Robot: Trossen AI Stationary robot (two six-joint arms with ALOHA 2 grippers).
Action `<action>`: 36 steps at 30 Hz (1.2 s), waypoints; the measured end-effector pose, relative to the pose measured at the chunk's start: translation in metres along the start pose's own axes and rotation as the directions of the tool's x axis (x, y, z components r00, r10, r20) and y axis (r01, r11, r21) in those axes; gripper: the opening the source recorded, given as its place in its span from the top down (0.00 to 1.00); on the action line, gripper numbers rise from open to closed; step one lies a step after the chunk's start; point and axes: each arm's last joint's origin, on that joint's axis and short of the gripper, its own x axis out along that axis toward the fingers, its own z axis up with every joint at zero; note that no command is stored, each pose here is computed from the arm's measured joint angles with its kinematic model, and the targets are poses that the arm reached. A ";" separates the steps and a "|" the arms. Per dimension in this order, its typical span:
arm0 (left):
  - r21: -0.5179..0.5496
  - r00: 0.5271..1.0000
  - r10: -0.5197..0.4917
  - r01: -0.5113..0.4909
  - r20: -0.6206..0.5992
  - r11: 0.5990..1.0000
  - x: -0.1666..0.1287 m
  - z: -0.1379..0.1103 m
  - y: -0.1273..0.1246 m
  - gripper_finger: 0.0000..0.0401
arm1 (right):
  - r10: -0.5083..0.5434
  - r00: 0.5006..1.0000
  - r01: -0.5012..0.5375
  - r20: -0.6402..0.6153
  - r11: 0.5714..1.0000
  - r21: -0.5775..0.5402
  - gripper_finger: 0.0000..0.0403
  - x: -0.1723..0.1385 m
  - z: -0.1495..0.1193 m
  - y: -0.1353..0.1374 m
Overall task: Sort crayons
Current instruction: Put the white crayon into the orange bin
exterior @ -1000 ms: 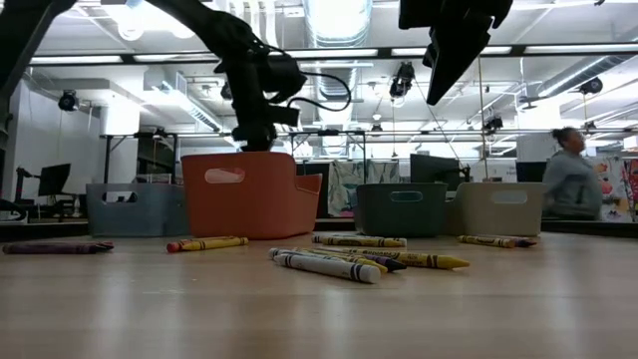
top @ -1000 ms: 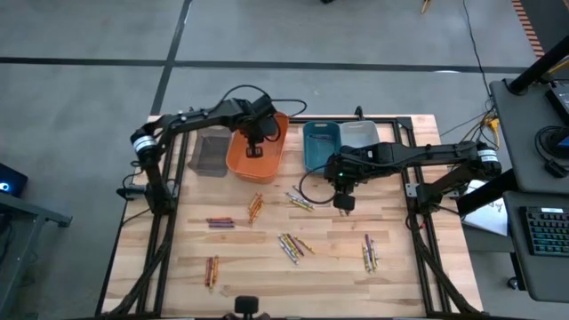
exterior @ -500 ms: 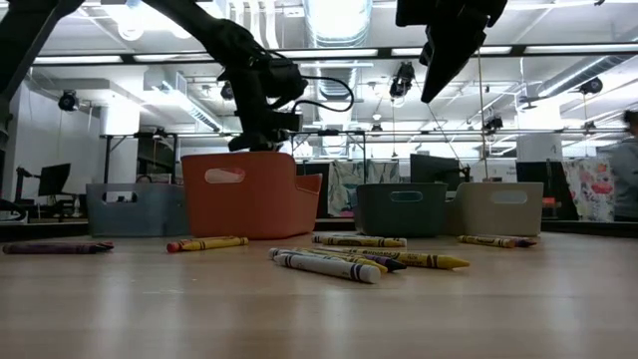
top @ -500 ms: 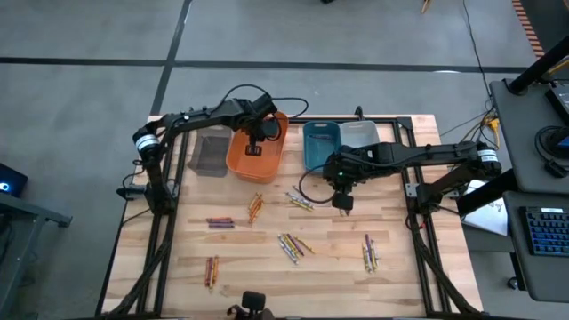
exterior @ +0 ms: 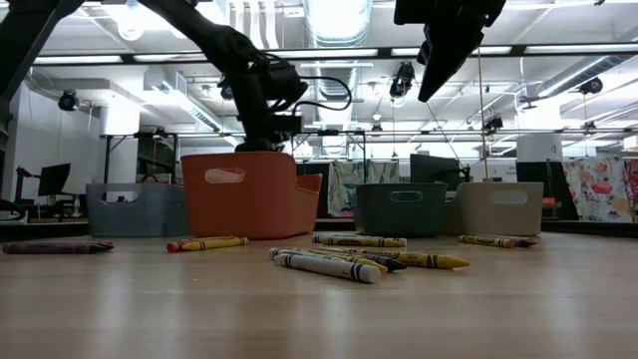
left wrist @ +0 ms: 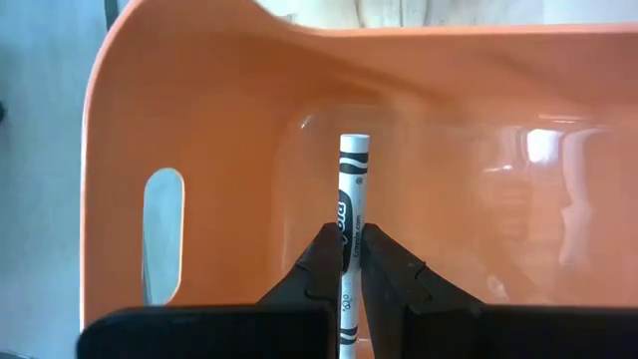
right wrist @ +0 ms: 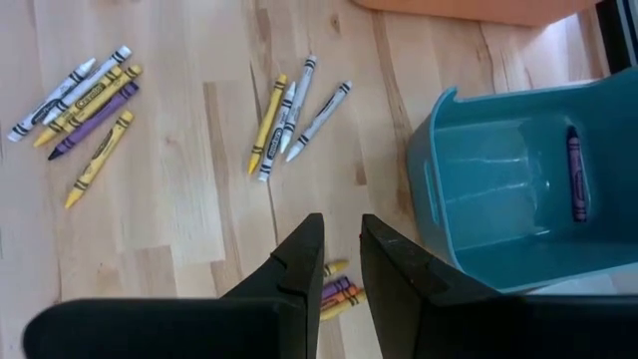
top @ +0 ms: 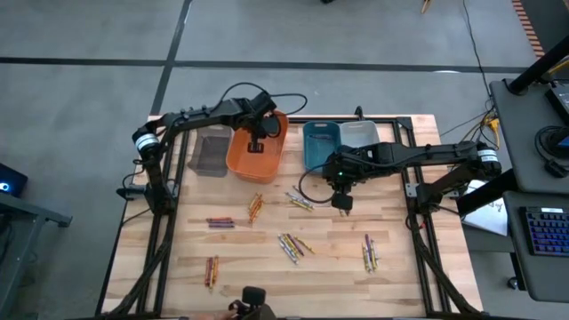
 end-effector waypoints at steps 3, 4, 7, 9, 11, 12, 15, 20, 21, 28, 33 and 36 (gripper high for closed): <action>-0.024 1.000 0.003 -0.003 -0.001 1.000 0.000 -0.002 0.002 1.00 | 0.000 1.000 0.000 0.003 1.000 0.000 0.85 0.000 0.000 0.000; -0.034 1.000 0.004 -0.004 -0.002 0.999 0.000 -0.002 0.003 1.00 | 0.000 1.000 0.000 0.004 1.000 0.001 0.85 0.000 0.000 0.000; -0.063 1.000 0.002 -0.002 -0.007 0.998 0.002 -0.005 0.004 1.00 | 0.000 1.000 0.000 0.004 1.000 0.001 0.85 0.000 0.001 0.000; -0.079 1.000 -0.007 0.006 -0.016 0.997 0.005 -0.006 0.004 1.00 | 0.000 1.000 0.000 0.004 1.000 0.001 0.85 0.000 0.001 0.000; -0.089 0.999 -0.026 0.023 -0.037 0.996 0.013 -0.007 0.003 1.00 | 0.000 1.000 0.000 0.004 1.000 0.001 0.85 0.000 0.001 0.000; -0.093 0.998 -0.038 0.033 -0.050 0.995 0.017 -0.008 0.001 1.00 | 0.000 1.000 0.000 0.004 1.000 0.001 0.85 0.000 0.001 0.000; -0.090 0.992 -0.082 0.073 -0.099 0.993 0.030 -0.012 -0.004 1.00 | 0.000 1.000 0.000 0.004 1.000 0.001 0.85 0.000 0.001 0.000; -0.089 0.986 -0.109 0.098 -0.129 0.991 0.046 -0.013 -0.007 1.00 | 0.000 1.000 0.000 0.004 1.000 -0.005 0.85 0.000 0.001 0.000; -0.089 0.984 -0.115 0.103 -0.135 0.991 0.049 -0.014 -0.008 1.00 | 0.000 1.000 0.000 0.004 1.000 -0.005 0.85 0.000 0.001 0.000; -0.088 0.981 -0.128 0.116 -0.148 0.989 0.056 -0.015 -0.010 1.00 | 0.000 1.000 0.000 0.003 1.000 -0.007 0.85 0.000 0.001 0.000; -0.092 0.981 -0.127 0.115 -0.148 0.989 0.056 -0.015 -0.010 0.97 | 0.000 1.000 0.000 0.004 1.000 -0.007 0.85 0.000 0.001 0.000; -0.106 0.981 -0.127 0.112 -0.147 0.988 0.056 -0.015 -0.010 0.95 | 0.001 1.000 -0.001 0.003 1.000 -0.007 0.85 0.000 0.001 0.000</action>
